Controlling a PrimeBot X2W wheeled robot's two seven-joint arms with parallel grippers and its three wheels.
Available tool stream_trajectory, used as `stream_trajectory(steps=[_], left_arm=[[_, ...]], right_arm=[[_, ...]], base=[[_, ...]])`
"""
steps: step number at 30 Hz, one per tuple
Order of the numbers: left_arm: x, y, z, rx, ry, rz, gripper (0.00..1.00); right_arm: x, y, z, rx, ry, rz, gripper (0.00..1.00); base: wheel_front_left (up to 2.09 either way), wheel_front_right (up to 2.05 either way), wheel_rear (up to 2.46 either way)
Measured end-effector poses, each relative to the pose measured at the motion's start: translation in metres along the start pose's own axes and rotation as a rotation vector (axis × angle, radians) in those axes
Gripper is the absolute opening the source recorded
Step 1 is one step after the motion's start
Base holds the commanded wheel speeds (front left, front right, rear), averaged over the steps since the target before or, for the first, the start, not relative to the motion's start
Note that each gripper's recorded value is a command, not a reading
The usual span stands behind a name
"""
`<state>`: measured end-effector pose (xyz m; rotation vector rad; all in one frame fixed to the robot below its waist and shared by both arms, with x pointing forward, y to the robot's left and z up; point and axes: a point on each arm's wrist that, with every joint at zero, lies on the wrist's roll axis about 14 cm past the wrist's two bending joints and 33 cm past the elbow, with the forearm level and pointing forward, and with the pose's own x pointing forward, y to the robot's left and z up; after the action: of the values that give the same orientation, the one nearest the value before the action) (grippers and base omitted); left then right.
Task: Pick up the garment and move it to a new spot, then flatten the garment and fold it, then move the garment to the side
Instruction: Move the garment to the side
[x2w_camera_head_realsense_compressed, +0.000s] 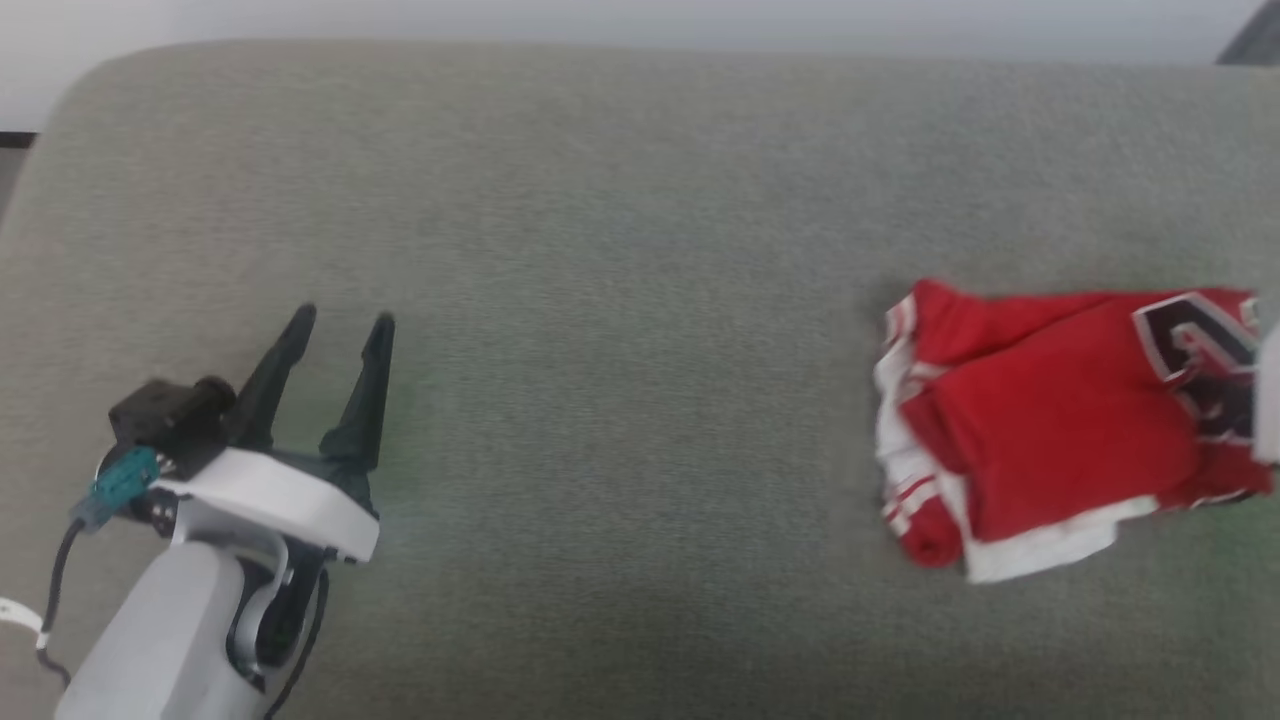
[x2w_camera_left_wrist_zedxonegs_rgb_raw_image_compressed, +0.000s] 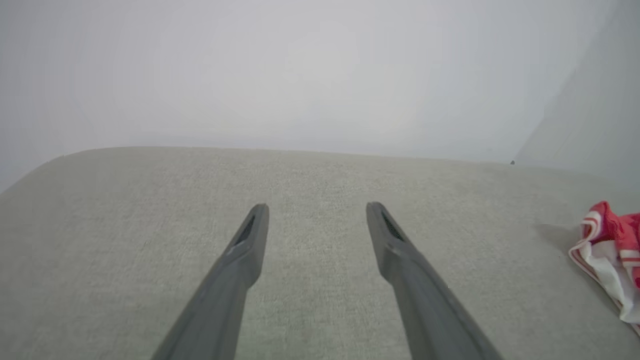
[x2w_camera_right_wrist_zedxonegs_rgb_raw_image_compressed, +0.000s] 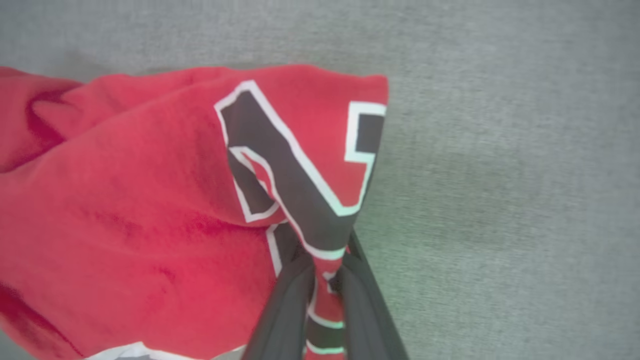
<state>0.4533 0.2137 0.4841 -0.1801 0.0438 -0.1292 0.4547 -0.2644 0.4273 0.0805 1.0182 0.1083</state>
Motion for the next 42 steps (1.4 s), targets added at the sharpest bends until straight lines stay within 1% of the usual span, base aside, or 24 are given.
stream_trajectory(steps=[6, 11, 19, 24, 28, 31, 37, 42], left_arm=[[0.029, -0.031, -0.009, -0.006, 0.003, -0.089, 1.00], [0.054, -0.055, -0.015, -0.008, 0.003, -0.166, 1.00], [0.086, -0.092, -0.031, -0.016, 0.013, -0.281, 1.00], [0.100, -0.112, -0.044, -0.023, 0.029, -0.339, 1.00], [0.110, -0.123, -0.053, -0.028, 0.037, -0.373, 1.00], [0.114, -0.129, -0.061, -0.033, 0.048, -0.392, 1.00], [0.121, -0.135, -0.072, -0.042, 0.064, -0.411, 1.00], [0.122, -0.129, -0.077, -0.033, 0.076, -0.402, 1.00]], right_arm=[[-0.015, -0.053, 0.012, 0.055, -0.044, -0.128, 0.00], [-0.029, -0.095, 0.021, 0.072, -0.093, -0.241, 0.00], [-0.054, -0.157, 0.030, 0.056, -0.156, -0.430, 0.00], [-0.070, -0.193, 0.036, 0.006, -0.184, -0.555, 0.00], [-0.081, -0.215, 0.042, -0.041, -0.202, -0.643, 0.00], [-0.084, -0.229, 0.041, -0.049, -0.203, -0.688, 0.00], [-0.063, -0.237, 0.036, -0.039, -0.190, -0.702, 0.00], [-0.040, -0.236, 0.034, -0.047, -0.176, -0.696, 0.00]], base=[[0.00, 0.00, 0.00], [0.00, 0.00, 0.00], [0.00, 0.00, 0.00], [0.00, 0.00, 0.00], [0.00, 0.00, 0.00], [0.00, 0.00, 0.00], [0.00, 0.00, 0.00], [0.00, 0.00, 0.00]])
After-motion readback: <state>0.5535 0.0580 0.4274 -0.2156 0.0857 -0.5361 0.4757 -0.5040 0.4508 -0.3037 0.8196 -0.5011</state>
